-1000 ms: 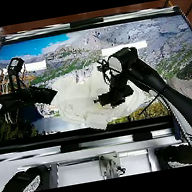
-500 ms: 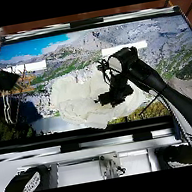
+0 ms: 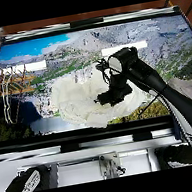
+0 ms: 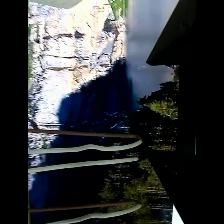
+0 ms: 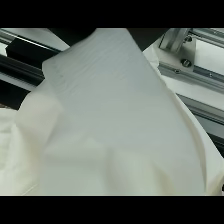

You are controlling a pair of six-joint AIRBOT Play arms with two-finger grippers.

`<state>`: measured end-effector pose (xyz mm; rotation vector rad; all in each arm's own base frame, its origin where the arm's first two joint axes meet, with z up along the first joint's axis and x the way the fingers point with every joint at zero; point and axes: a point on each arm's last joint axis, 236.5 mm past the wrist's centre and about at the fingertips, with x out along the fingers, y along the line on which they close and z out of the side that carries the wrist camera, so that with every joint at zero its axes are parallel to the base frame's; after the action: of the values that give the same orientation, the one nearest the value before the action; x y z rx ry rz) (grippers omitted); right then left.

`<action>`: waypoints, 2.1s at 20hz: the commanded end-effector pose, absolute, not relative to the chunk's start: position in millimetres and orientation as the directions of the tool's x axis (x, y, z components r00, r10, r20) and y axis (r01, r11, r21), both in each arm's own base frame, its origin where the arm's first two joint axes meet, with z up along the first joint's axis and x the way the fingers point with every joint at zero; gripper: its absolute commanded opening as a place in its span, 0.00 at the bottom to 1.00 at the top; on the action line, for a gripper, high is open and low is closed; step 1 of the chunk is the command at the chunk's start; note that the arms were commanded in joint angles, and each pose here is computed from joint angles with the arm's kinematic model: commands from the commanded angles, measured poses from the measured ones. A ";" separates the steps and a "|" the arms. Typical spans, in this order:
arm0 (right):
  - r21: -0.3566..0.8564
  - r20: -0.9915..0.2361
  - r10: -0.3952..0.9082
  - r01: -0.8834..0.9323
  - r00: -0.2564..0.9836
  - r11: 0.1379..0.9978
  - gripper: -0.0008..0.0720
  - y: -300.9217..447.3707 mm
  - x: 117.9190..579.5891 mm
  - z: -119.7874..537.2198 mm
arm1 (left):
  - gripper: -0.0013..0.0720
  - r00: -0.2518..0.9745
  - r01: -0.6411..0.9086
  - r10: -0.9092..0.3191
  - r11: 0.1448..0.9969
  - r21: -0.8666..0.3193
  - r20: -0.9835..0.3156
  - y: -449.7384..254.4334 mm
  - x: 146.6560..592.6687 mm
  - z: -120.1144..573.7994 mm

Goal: Fold the shirts.

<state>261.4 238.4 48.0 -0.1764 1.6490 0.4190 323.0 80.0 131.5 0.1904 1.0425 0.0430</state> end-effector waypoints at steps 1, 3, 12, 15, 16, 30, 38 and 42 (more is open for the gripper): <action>0.166 -0.983 0.125 -0.362 -0.135 0.917 0.13 237.7 259.7 47.7 | 0.83 0.432 0.064 0.213 0.962 0.265 -0.876 104.5 313.4 77.1; 0.164 -0.983 0.120 -0.361 -0.141 0.918 0.13 236.5 258.2 47.8 | 0.75 0.452 0.069 0.220 0.958 0.280 -0.864 106.5 319.6 56.8; 0.158 -0.983 0.120 -0.305 -0.140 0.939 0.13 236.5 258.4 47.8 | 0.76 0.365 0.034 0.222 0.967 0.251 -0.904 137.6 314.0 -10.9; 0.156 -0.983 0.120 -0.290 -0.140 0.944 0.13 236.5 258.4 47.8 | 0.76 0.401 0.027 0.211 0.970 0.242 -0.891 136.6 328.5 -15.1; 0.156 -0.983 0.120 -0.288 -0.140 0.945 0.13 236.5 258.4 47.8 | 0.76 0.393 0.029 0.209 0.970 0.239 -0.895 137.0 328.4 -18.5; 0.156 -0.983 0.120 -0.285 -0.140 0.946 0.13 236.5 258.4 47.8 | 0.76 0.384 0.023 0.209 0.972 0.235 -0.899 142.8 333.5 -31.7; 0.150 -0.982 0.108 -0.285 -0.155 0.947 0.13 233.8 254.8 48.0 | 0.76 0.372 0.029 0.202 0.973 0.228 -0.906 144.2 339.0 -46.8; 0.149 -0.982 0.108 -0.285 -0.155 0.947 0.13 233.8 255.0 48.0 | 0.75 0.378 0.035 0.201 0.972 0.231 -0.904 143.5 342.1 -47.8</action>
<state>255.8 234.2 48.3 -0.1322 1.6889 0.3468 340.1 144.4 -46.2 0.2221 1.1827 0.1123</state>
